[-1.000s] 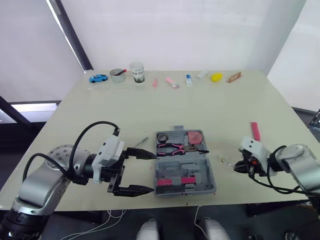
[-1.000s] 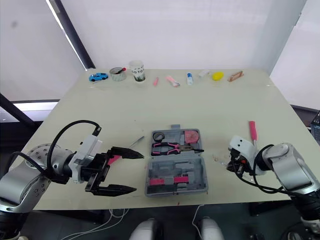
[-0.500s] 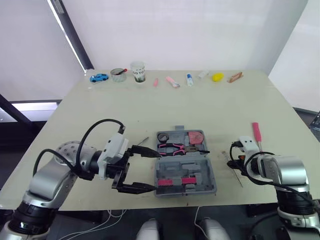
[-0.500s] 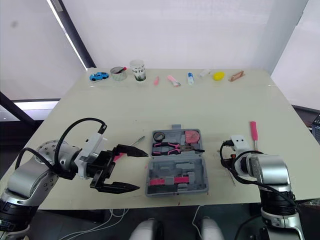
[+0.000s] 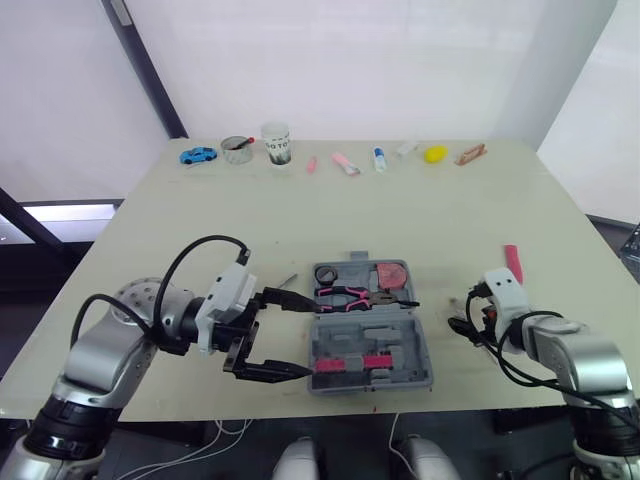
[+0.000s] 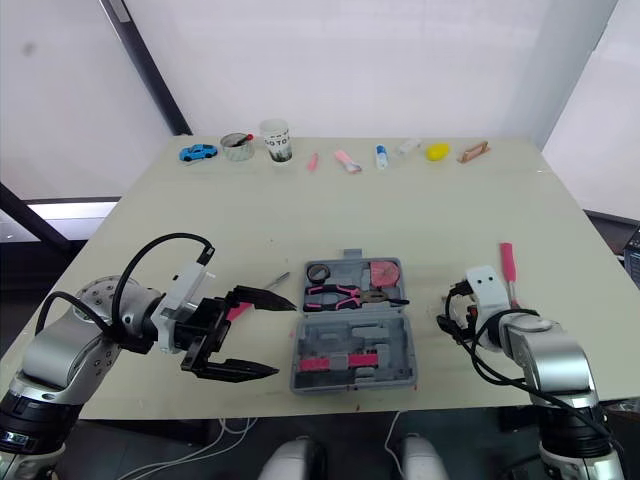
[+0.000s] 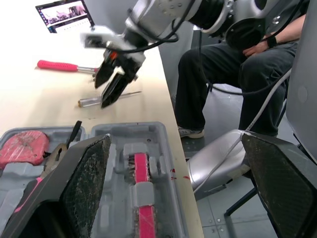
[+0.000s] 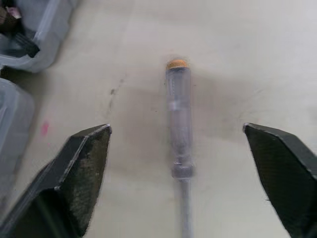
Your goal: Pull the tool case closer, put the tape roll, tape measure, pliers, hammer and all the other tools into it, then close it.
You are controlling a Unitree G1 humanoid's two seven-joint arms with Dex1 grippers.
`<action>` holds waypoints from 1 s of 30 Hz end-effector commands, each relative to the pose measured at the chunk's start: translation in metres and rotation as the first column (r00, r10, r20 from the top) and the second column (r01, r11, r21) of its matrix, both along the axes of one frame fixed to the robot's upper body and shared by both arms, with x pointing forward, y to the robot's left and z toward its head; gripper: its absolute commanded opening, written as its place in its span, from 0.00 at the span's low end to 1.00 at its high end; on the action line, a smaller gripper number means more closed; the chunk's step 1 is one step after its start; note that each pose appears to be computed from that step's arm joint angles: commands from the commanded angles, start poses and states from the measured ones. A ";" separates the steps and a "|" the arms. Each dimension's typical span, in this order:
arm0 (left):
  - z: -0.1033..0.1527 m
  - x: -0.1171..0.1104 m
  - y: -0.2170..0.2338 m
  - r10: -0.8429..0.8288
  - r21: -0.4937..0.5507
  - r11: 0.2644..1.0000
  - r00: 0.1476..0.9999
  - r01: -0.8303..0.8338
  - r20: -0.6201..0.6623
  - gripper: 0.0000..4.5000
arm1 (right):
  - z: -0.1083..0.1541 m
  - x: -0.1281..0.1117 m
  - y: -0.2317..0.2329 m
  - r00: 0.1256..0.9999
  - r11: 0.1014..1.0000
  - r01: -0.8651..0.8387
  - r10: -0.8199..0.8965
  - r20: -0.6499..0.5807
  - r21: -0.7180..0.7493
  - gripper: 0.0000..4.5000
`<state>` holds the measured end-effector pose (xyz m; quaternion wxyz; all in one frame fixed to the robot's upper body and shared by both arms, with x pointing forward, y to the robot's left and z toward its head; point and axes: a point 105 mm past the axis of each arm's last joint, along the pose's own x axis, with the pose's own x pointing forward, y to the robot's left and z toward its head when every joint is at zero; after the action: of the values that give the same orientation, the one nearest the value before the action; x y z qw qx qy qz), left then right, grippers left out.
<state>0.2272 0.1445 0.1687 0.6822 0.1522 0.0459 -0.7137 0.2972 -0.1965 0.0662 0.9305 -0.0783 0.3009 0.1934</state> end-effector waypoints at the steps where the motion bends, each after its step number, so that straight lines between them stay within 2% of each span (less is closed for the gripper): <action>1: 0.007 -0.003 0.001 -0.018 -0.001 1.000 0.999 0.018 0.028 1.00 | 0.013 -0.002 0.003 0.988 0.998 -0.068 0.067 0.141 -0.001 0.98; 6: 0.010 -0.003 0.001 -0.021 -0.001 1.000 0.999 0.021 0.028 1.00 | 0.009 -0.001 0.008 0.962 0.991 -0.115 0.092 0.259 0.075 0.98; 16: 0.013 0.001 0.003 -0.020 0.010 1.000 0.999 0.020 0.038 1.00 | -0.027 -0.004 -0.002 0.970 0.982 -0.048 0.002 0.242 0.184 0.98; 20: 0.013 0.001 0.003 -0.021 0.015 1.000 0.999 0.021 0.040 1.00 | -0.033 -0.006 -0.005 0.972 0.975 -0.022 -0.031 0.233 0.220 0.74; 23: 0.013 0.002 0.003 -0.024 0.016 1.000 0.999 0.023 0.040 1.00 | -0.036 -0.009 -0.007 0.971 0.975 -0.021 -0.032 0.235 0.221 0.38; 26: 0.013 0.002 0.002 -0.026 0.015 1.000 0.999 0.025 0.039 1.00 | -0.038 -0.010 -0.008 0.970 0.979 -0.026 -0.024 0.242 0.201 0.07; 27: 0.013 0.003 0.002 -0.027 0.014 1.000 0.999 0.026 0.039 1.00 | -0.038 -0.010 -0.009 0.968 0.981 -0.027 -0.022 0.249 0.193 0.01; 30: 0.013 0.003 0.002 -0.027 0.011 1.000 0.999 0.027 0.039 1.00 | -0.034 -0.008 -0.007 0.962 0.981 -0.032 -0.023 0.274 0.194 0.01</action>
<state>0.2313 0.1460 0.1769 0.6762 0.1656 0.0427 -0.7166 0.2874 -0.2029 0.0238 0.9629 -0.0023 0.1673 0.2117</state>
